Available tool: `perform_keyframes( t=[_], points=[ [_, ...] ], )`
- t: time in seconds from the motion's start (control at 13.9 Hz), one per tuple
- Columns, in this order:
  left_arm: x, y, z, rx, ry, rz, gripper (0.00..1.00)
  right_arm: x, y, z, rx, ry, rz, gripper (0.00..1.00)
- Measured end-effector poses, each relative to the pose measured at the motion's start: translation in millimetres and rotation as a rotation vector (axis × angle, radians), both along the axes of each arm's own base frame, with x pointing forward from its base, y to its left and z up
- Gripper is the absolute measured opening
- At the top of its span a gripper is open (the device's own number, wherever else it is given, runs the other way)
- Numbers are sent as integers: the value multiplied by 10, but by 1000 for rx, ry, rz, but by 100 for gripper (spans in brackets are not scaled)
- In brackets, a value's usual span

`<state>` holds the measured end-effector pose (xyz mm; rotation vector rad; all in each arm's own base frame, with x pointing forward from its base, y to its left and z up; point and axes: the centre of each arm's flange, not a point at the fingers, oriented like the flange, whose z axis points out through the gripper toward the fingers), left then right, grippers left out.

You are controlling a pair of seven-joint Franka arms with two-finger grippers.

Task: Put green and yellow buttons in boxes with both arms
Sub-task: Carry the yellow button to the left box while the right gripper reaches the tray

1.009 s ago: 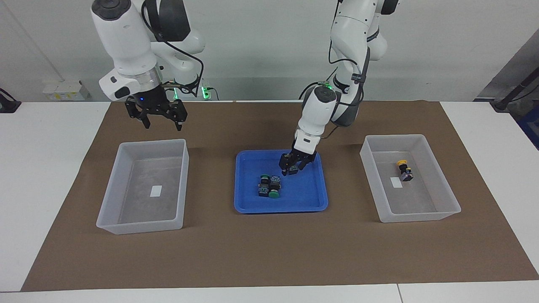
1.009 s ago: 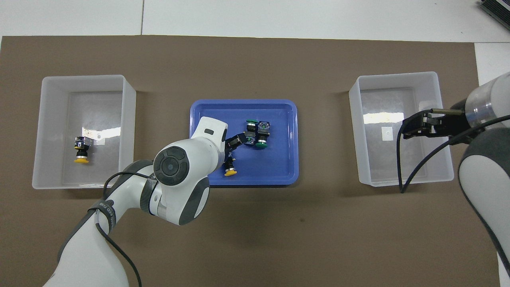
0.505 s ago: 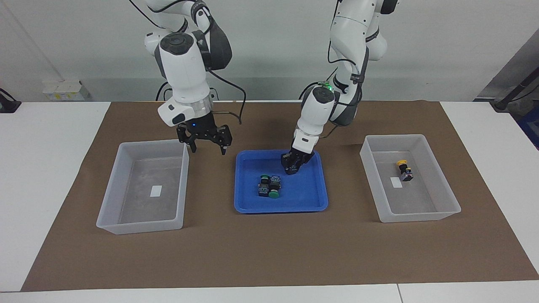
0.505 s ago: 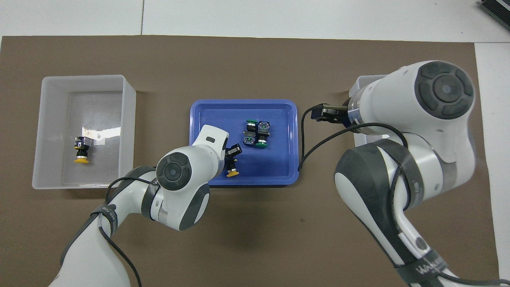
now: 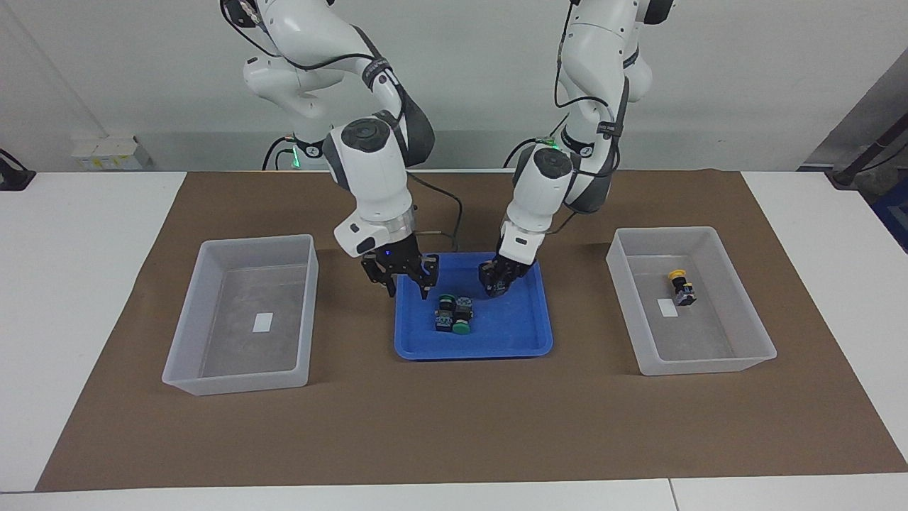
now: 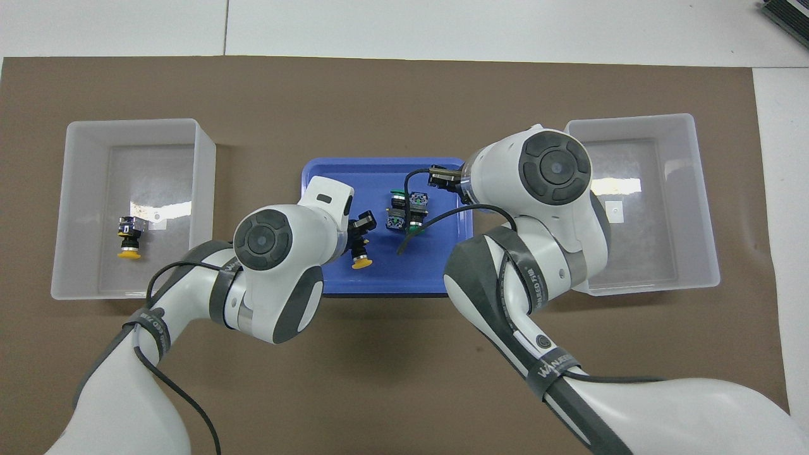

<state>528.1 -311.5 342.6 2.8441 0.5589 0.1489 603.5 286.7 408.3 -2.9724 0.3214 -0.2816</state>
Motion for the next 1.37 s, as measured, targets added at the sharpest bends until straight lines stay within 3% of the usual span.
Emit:
perform_keyframes(
  t=[0.36,0.58,1.01,1.37],
  points=[
    [661,910,863,23,16,18,43,-32,453,-405,21,-15,54,67],
    [845,1653,1051,55,38,-69,43,-31,575,-697,25,-11,68,67],
    [959,2865,1025,94,27,-263,43,-74,553,-910,-7,11,83,67],
    [835,3362,716,121,-10,-316,43,-107,537,-984,-26,11,97,67]
  ],
)
